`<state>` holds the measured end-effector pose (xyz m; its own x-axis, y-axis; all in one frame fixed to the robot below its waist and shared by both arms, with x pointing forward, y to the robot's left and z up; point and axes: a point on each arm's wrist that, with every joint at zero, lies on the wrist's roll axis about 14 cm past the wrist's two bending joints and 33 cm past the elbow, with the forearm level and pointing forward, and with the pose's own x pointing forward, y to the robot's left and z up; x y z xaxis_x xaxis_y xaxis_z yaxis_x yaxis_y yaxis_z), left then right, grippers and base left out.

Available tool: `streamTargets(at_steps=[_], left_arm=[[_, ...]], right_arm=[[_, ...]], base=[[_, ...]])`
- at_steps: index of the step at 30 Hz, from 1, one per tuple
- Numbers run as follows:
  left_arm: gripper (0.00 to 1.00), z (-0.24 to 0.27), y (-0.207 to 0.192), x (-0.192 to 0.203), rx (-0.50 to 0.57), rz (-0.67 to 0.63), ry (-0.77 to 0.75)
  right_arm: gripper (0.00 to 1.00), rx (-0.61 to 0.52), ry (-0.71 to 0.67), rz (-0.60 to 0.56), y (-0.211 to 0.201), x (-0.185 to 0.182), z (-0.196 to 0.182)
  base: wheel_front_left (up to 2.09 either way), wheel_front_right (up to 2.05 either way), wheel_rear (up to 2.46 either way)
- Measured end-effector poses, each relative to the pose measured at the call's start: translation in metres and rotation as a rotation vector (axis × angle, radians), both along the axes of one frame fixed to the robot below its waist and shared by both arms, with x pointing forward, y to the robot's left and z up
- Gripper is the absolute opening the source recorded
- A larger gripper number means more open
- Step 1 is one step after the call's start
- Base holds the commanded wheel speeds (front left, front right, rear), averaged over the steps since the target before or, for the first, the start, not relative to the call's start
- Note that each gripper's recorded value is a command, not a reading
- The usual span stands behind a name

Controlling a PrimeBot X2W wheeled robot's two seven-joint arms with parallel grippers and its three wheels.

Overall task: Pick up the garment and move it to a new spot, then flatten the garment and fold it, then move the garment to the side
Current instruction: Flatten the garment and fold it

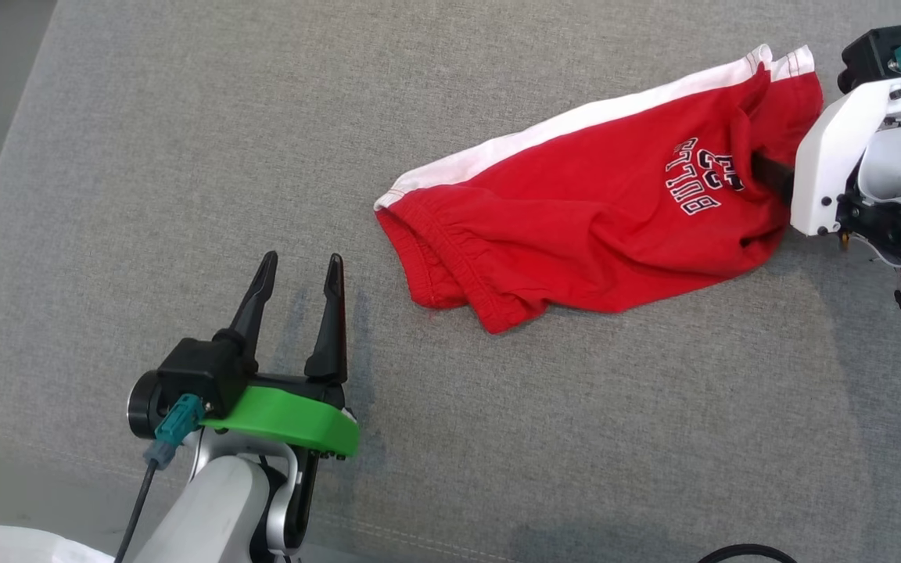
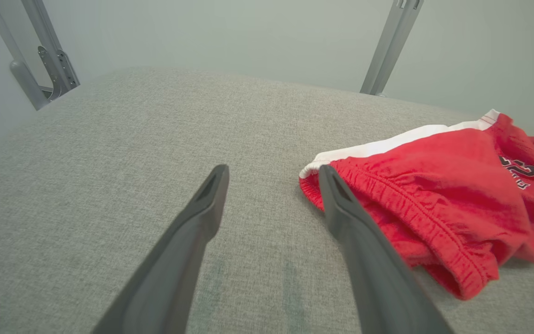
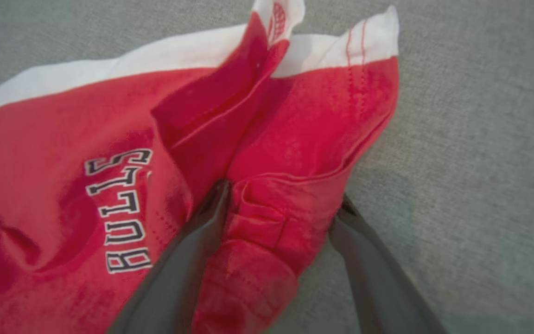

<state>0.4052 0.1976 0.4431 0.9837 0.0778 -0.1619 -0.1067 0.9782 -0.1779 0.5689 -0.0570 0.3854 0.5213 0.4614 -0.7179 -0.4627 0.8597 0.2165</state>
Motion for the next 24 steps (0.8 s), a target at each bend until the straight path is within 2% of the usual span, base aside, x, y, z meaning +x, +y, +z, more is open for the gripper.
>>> streamTargets(at_steps=[1,2,14,19,24], left_arm=[[1.00,0.000,0.000,0.000,-0.003,0.000,-0.001],[1.00,0.001,0.000,-0.001,-0.006,0.000,-0.003],[1.00,0.007,-0.003,-0.005,-0.001,-0.058,-0.033],[1.00,0.008,-0.007,-0.018,-0.012,-0.105,-0.038],[1.00,0.002,-0.008,-0.043,-0.009,-0.117,-0.017]], right_arm=[[0.18,-0.007,-0.002,-0.005,-0.002,0.000,0.000],[0.00,-0.013,-0.003,-0.011,-0.005,0.001,0.000],[0.00,0.065,0.015,-0.192,-0.042,-0.003,0.000],[0.00,0.222,0.001,-0.274,-0.040,-0.022,0.011],[0.00,0.359,-0.016,-0.347,-0.048,-0.061,0.023]], base=[[0.00,0.00,0.00],[0.00,0.00,0.00],[0.00,0.00,0.00],[0.00,0.00,0.00],[0.00,0.00,0.00]])
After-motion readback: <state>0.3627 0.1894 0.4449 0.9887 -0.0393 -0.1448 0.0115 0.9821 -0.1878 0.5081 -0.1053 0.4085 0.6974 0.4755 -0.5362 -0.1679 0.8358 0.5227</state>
